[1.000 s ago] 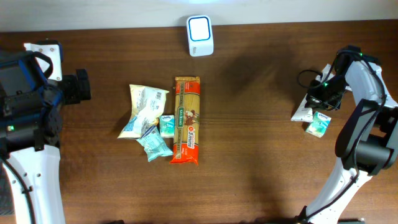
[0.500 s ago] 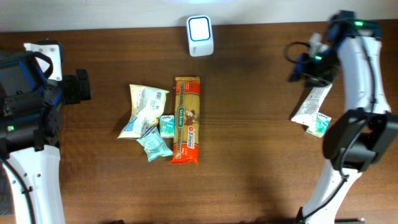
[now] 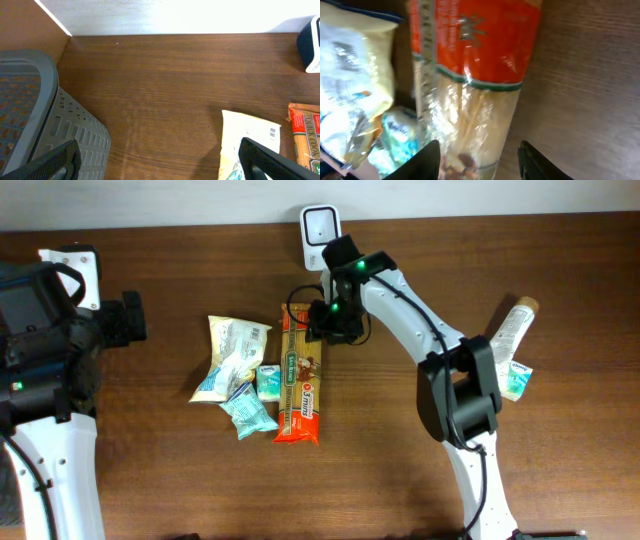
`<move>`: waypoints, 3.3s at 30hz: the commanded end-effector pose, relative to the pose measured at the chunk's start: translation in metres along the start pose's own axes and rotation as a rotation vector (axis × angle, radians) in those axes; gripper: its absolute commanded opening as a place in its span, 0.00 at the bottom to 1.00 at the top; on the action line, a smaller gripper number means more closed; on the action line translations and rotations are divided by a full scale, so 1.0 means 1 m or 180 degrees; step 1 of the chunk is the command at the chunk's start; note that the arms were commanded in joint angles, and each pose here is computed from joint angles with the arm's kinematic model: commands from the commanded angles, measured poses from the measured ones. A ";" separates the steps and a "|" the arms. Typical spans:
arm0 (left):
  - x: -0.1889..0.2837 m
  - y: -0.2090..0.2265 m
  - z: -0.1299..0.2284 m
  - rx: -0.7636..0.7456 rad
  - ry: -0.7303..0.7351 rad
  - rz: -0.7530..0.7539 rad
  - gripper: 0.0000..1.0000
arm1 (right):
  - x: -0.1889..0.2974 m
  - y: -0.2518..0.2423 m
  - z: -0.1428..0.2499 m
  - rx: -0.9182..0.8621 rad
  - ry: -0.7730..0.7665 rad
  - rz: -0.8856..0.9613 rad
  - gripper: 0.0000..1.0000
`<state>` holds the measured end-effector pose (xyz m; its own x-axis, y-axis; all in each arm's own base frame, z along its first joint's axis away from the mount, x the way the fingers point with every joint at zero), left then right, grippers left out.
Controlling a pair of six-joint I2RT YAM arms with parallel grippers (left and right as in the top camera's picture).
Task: Scan the item barcode
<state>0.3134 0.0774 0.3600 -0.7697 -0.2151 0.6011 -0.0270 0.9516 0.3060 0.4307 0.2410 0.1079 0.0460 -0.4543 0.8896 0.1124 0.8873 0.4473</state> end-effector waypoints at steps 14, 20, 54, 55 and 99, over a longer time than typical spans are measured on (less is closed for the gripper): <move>0.003 0.002 -0.003 -0.0030 -0.0045 0.0008 0.99 | -0.070 -0.016 0.042 -0.0153 0.0765 -0.0278 0.35; 0.003 0.002 -0.003 -0.0030 -0.0044 0.0007 0.99 | -0.043 -0.020 0.031 -0.0104 0.0608 -0.0353 0.04; 0.003 0.002 -0.003 -0.0030 -0.0045 0.0008 0.99 | 0.007 0.022 0.071 0.0918 -0.0213 0.0979 0.60; 0.003 0.002 -0.003 -0.0030 -0.0045 0.0008 0.99 | 0.006 0.024 0.074 0.0949 -0.0201 0.0982 0.61; 0.003 0.002 -0.003 -0.0030 -0.0045 0.0008 0.99 | 0.007 -0.187 0.091 -0.0089 0.0912 -0.0565 0.82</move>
<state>0.3134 0.0774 0.3600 -0.7695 -0.2151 0.6014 -0.0271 0.9518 0.3057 0.3329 0.1003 0.0632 0.1984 -0.7323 0.6514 0.1992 0.6809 0.7048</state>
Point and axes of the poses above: each gripper's point midway between its finger pads, its own x axis back along the fingers, its own y axis along the line the jaws close on, z = x × y, the point moved 7 cm from there along x, back along the fingers, and after that the axes turned 11 degrees about -x, right-handed, at the moved point
